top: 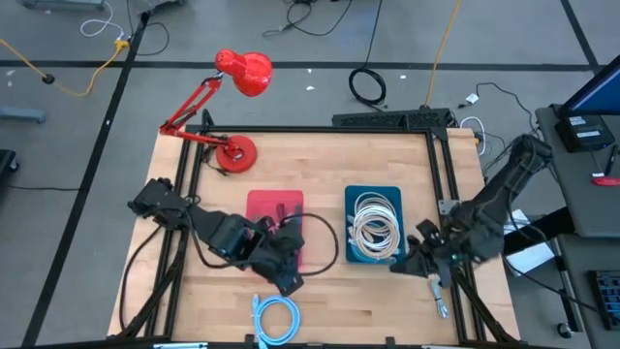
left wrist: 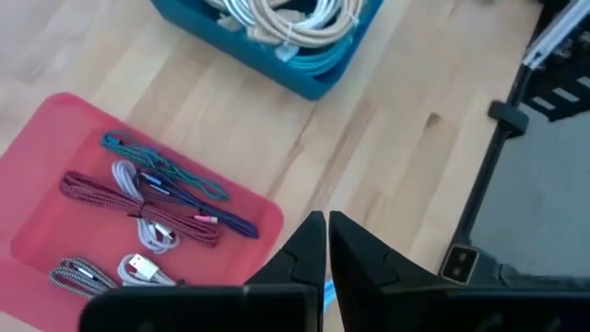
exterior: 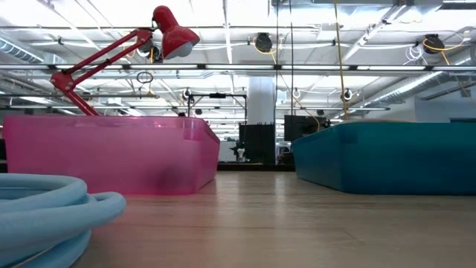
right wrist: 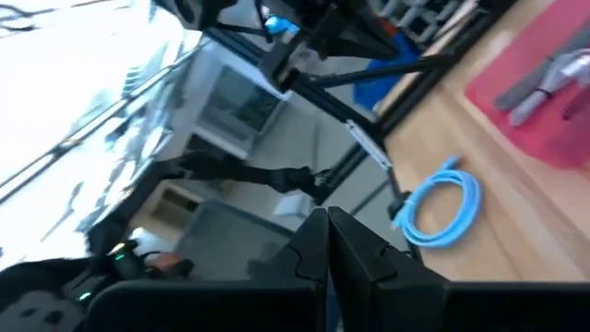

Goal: Pick & Place USB Port
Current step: Put the blue HDMI cable into the blue bin

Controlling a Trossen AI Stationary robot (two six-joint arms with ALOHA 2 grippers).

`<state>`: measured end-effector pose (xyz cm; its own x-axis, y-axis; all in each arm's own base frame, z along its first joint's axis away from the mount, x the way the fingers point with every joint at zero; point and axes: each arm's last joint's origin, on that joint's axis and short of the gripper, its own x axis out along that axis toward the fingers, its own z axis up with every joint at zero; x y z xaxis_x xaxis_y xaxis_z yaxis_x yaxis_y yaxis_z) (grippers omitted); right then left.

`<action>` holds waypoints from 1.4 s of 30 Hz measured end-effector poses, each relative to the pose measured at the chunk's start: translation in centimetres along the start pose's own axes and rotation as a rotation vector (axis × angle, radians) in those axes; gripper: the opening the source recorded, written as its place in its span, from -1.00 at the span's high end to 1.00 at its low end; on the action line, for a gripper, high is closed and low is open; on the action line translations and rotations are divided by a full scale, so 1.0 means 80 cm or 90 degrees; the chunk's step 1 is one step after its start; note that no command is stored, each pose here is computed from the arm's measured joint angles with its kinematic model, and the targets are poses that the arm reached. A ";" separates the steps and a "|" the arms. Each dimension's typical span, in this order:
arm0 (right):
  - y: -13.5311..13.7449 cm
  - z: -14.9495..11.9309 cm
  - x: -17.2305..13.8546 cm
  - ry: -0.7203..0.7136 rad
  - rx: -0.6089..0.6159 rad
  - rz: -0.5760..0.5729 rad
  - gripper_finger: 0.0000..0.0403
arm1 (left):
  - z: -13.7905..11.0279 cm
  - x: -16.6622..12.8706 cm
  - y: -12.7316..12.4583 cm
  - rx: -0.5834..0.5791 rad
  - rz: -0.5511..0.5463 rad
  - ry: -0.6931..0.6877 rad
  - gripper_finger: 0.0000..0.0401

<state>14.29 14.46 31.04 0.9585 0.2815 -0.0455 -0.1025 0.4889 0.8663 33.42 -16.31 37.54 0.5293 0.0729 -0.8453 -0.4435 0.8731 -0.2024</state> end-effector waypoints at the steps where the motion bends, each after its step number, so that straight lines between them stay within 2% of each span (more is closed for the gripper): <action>1: 0.006 -0.005 0.001 -0.004 0.002 -0.014 1.00 | -0.003 -0.001 -0.002 0.005 -0.003 0.001 0.92; 6: 0.034 -0.033 0.014 0.033 -0.012 -0.090 1.00 | -0.021 -0.010 -0.015 0.037 -0.004 -0.010 0.99; 11: 0.036 -0.059 0.037 0.080 -0.025 -0.224 1.00 | -0.041 -0.018 -0.025 0.038 0.010 -0.030 0.91; 14: 0.035 -0.066 0.056 0.072 -0.019 -0.271 1.00 | -0.051 -0.018 -0.024 0.018 0.014 0.024 0.90; 18: 0.028 -0.066 0.080 0.053 -0.030 -0.301 1.00 | -0.077 -0.014 -0.026 0.051 0.047 0.071 0.92; 21: 0.020 -0.062 0.090 0.037 -0.027 -0.320 1.00 | -0.109 0.001 -0.030 0.096 0.076 0.097 0.95; 24: 0.015 -0.057 0.098 0.024 -0.022 -0.326 1.00 | -0.149 0.027 -0.031 0.118 0.081 0.175 0.96; 26: 0.013 -0.054 0.100 0.018 -0.021 -0.331 1.00 | -0.178 0.055 -0.028 0.077 0.079 0.234 0.94; 28: 0.012 -0.051 0.102 0.011 -0.023 -0.332 1.00 | -0.202 0.081 -0.027 -0.004 0.072 0.260 0.88; 32: 0.013 -0.046 0.106 -0.008 -0.041 -0.324 1.00 | -0.232 0.116 -0.032 -0.208 0.016 0.259 0.73; 35: 0.013 -0.041 0.110 -0.017 -0.045 -0.315 1.00 | -0.242 0.130 -0.038 -0.322 -0.039 0.240 0.59; 38: 0.013 -0.035 0.114 -0.022 -0.057 -0.308 1.00 | -0.242 0.132 -0.042 -0.373 -0.064 0.240 0.43; 42: 0.010 -0.025 0.122 0.023 -0.076 -0.292 1.00 | -0.241 0.132 -0.042 -0.388 -0.058 0.257 0.24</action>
<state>23.00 19.22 30.33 0.9022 0.0421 -0.4292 0.2970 0.6608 0.6893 26.56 -27.75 19.72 0.3280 -0.2720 -0.9047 -0.7960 0.4361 -0.4197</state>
